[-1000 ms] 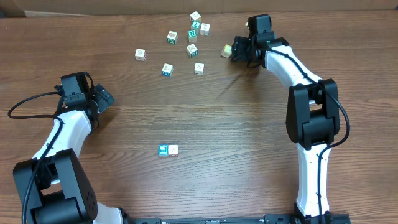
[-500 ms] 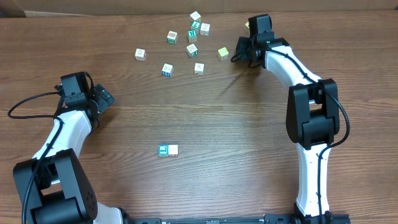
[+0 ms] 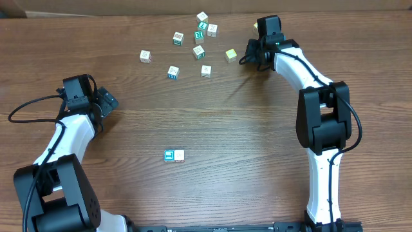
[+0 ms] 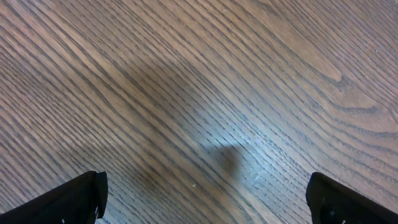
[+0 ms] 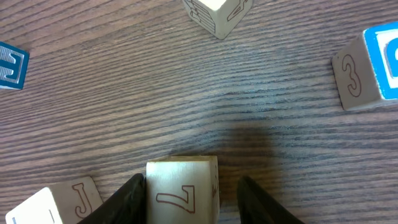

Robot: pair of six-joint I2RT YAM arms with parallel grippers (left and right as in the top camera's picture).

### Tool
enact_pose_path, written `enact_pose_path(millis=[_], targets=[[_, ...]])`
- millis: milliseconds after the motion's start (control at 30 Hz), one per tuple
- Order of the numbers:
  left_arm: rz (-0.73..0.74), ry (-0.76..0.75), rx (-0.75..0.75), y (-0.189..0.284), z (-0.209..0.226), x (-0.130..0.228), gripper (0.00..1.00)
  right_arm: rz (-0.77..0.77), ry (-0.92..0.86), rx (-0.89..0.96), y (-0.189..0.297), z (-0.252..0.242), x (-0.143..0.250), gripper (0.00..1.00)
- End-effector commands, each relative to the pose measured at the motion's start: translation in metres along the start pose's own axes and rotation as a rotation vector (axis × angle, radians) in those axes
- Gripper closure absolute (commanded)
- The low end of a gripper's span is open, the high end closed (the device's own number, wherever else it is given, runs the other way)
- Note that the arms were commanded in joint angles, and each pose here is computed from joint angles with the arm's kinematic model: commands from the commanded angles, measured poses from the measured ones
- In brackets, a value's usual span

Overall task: Form a horizontal line
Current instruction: 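Lower and close the right gripper on the number-7 block, then carry the held block down toward the two placed blocks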

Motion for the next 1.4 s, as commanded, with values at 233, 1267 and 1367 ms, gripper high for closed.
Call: enact_pose_path(millis=[233, 1267, 1367], targets=[[-0.023, -0.001, 0.0, 0.003, -0.002, -0.006, 0.01, -0.054, 0.001, -0.002, 0.008, 0.001, -0.018, 0.67], [-0.023, -0.002, 0.0, 0.003, -0.002, -0.006, 0.01, 0.117, 0.046, -0.192, 0.236, 0.038, -0.006, 0.81], [-0.023, -0.002, 0.0, 0.003, -0.002, -0.006, 0.0, 0.261, 0.101, -0.186, 0.227, 0.059, 0.03, 0.81]])
Point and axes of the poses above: each gripper's point midway between its finger pads, its own y axis back along the fingers, its own z axis along the line the jaws close on, x = y × z, the point moved 8 cm from there along y, back along the fingers, and after that the axes turned 7 degrees about y, right-handed, at the moved point
